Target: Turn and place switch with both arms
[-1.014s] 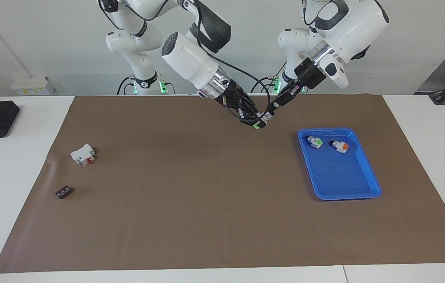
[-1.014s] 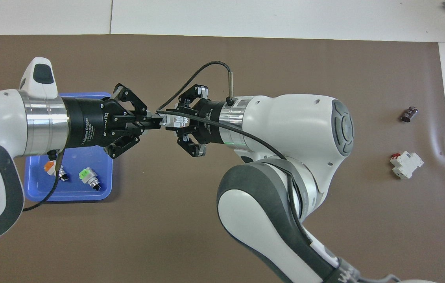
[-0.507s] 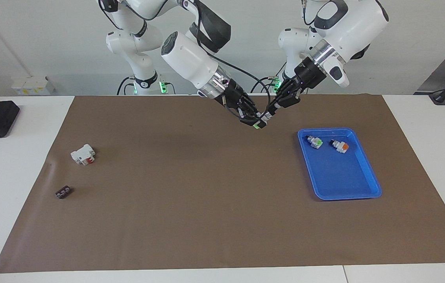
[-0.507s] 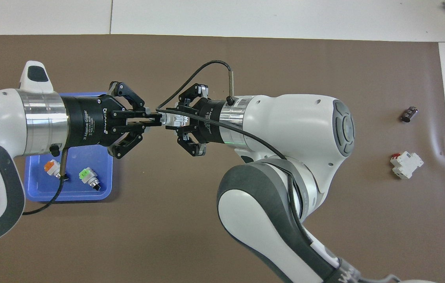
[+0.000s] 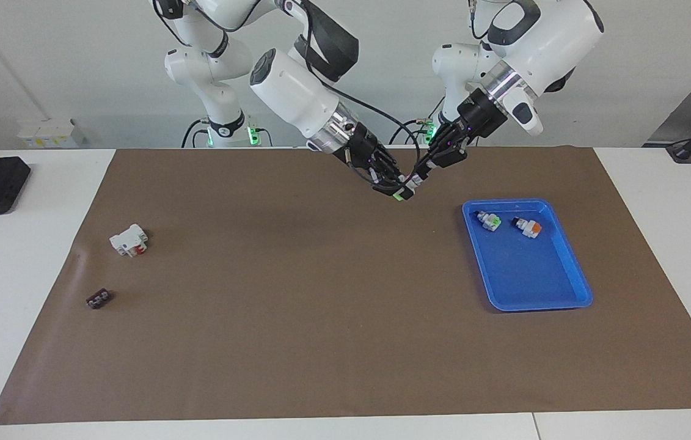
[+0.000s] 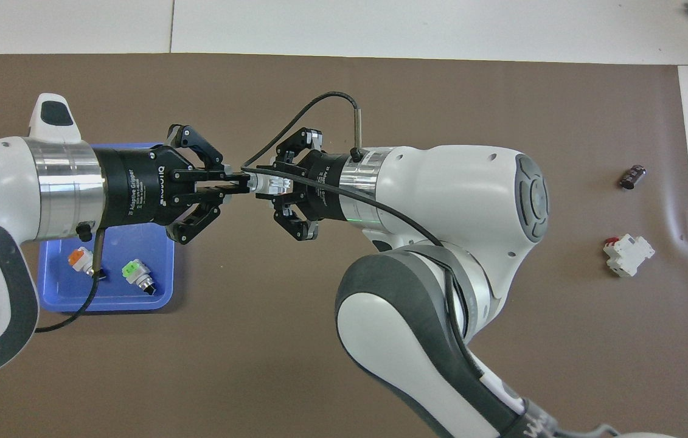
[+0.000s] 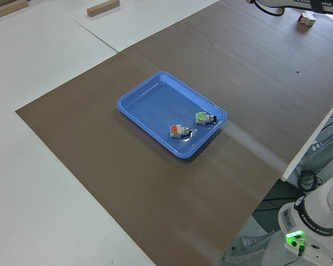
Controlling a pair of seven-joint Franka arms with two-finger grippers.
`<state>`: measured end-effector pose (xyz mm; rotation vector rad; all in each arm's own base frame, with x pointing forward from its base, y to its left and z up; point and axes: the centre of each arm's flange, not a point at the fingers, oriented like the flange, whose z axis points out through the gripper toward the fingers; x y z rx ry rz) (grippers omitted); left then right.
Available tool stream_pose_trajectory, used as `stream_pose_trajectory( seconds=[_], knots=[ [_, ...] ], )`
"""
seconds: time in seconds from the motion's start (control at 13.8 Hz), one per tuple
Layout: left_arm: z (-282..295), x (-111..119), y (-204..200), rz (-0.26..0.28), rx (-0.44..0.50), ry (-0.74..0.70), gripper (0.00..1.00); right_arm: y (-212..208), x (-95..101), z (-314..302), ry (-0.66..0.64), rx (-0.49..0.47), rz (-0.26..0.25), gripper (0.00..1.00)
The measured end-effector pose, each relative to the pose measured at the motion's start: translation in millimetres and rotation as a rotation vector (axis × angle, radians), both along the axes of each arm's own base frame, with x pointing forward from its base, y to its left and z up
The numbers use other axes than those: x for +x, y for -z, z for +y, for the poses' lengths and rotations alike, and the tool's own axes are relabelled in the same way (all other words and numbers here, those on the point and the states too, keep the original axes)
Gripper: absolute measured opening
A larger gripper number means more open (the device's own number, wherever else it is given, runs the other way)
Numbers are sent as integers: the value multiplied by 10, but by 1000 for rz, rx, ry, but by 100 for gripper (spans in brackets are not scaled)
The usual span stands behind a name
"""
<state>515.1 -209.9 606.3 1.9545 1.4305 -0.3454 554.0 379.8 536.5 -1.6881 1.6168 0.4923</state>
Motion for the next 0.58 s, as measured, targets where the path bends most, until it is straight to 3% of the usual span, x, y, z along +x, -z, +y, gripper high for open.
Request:
stream_pose_trajectory(
  seconds=[0.58],
  knots=[
    [12,4,12,3,0,-4,11,10,0,8,-1,0,1,33]
  ],
)
